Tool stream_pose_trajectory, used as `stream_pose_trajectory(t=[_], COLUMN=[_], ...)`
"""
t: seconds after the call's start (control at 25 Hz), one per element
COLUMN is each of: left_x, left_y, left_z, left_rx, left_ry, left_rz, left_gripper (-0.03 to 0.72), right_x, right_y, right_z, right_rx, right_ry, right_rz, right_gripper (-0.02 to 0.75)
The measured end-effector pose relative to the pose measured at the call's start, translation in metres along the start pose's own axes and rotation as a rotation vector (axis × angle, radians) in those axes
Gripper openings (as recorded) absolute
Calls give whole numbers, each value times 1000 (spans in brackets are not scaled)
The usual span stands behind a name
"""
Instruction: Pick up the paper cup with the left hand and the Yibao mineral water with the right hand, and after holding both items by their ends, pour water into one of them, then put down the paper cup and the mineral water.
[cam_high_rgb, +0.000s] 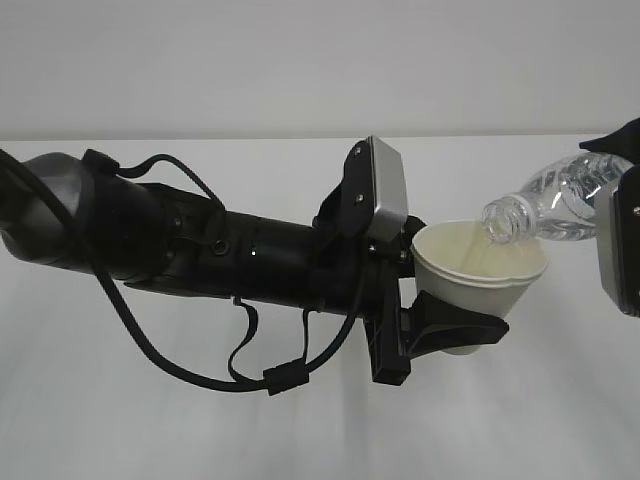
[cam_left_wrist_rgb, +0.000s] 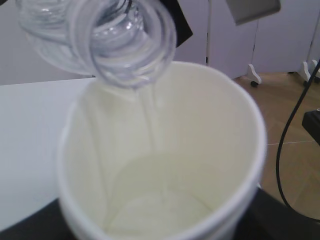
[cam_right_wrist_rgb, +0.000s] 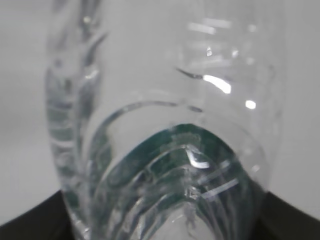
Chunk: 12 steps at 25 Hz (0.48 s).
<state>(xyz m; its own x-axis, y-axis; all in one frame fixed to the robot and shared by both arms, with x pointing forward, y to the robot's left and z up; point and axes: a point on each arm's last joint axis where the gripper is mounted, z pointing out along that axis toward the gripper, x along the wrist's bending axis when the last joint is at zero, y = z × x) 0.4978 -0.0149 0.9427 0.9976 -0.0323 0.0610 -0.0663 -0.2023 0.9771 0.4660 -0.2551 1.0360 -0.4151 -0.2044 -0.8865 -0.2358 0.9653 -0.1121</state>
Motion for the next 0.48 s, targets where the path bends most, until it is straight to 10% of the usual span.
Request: stream_pose_trajectory(t=[0.48], left_x=[0], left_y=[0], left_z=[0], left_rx=[0], left_ry=[0], left_rz=[0], left_gripper=[435], right_x=[0], right_y=[0], right_z=[0], right_rx=[0], right_ry=[0], right_rz=[-3], right_gripper=[465])
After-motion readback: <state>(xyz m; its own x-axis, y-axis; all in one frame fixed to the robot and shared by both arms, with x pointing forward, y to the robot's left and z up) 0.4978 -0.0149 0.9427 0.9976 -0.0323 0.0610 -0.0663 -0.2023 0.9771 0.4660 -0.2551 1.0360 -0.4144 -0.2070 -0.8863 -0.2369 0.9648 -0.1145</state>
